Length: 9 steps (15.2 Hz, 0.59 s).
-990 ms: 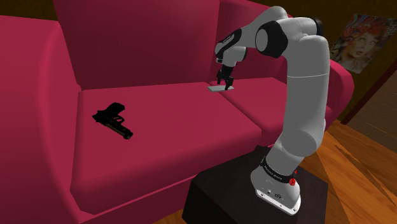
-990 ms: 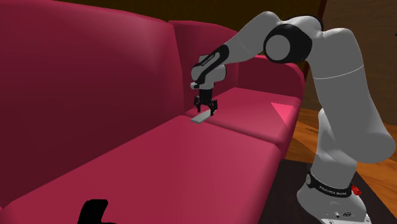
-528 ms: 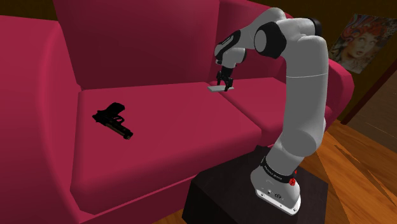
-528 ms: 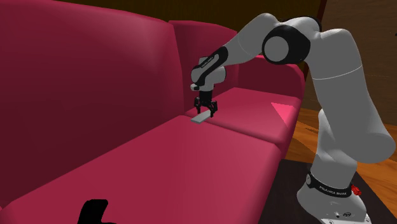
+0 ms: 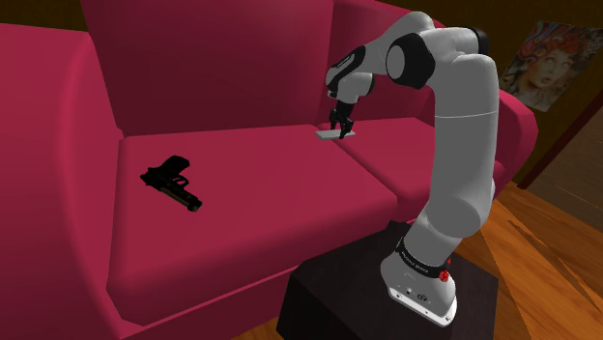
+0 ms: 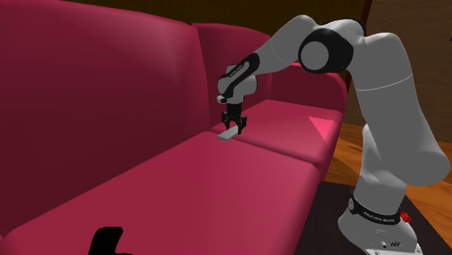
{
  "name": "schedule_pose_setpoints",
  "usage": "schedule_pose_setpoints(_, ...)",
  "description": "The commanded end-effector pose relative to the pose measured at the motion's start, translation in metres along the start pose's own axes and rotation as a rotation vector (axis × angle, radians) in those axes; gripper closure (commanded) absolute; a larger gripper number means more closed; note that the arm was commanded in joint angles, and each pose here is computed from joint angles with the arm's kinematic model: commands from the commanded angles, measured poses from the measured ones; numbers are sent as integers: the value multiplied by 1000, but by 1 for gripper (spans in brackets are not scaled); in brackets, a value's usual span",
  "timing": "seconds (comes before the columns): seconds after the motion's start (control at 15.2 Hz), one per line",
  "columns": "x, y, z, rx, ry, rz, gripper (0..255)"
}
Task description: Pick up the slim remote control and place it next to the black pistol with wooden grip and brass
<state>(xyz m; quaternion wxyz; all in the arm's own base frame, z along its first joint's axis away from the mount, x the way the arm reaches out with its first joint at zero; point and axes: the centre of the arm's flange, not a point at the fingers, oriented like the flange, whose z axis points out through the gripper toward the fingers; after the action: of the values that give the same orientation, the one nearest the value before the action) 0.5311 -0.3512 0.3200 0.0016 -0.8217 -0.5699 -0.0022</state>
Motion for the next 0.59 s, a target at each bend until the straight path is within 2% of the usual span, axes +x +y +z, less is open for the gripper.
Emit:
schedule_pose_setpoints(0.0,0,0,0,0,0,0,255)
schedule_pose_setpoints(0.2,0,0,0,0,0,0,255)
schedule_pose_setpoints(0.53,0,0,-26,0,0,0,255)
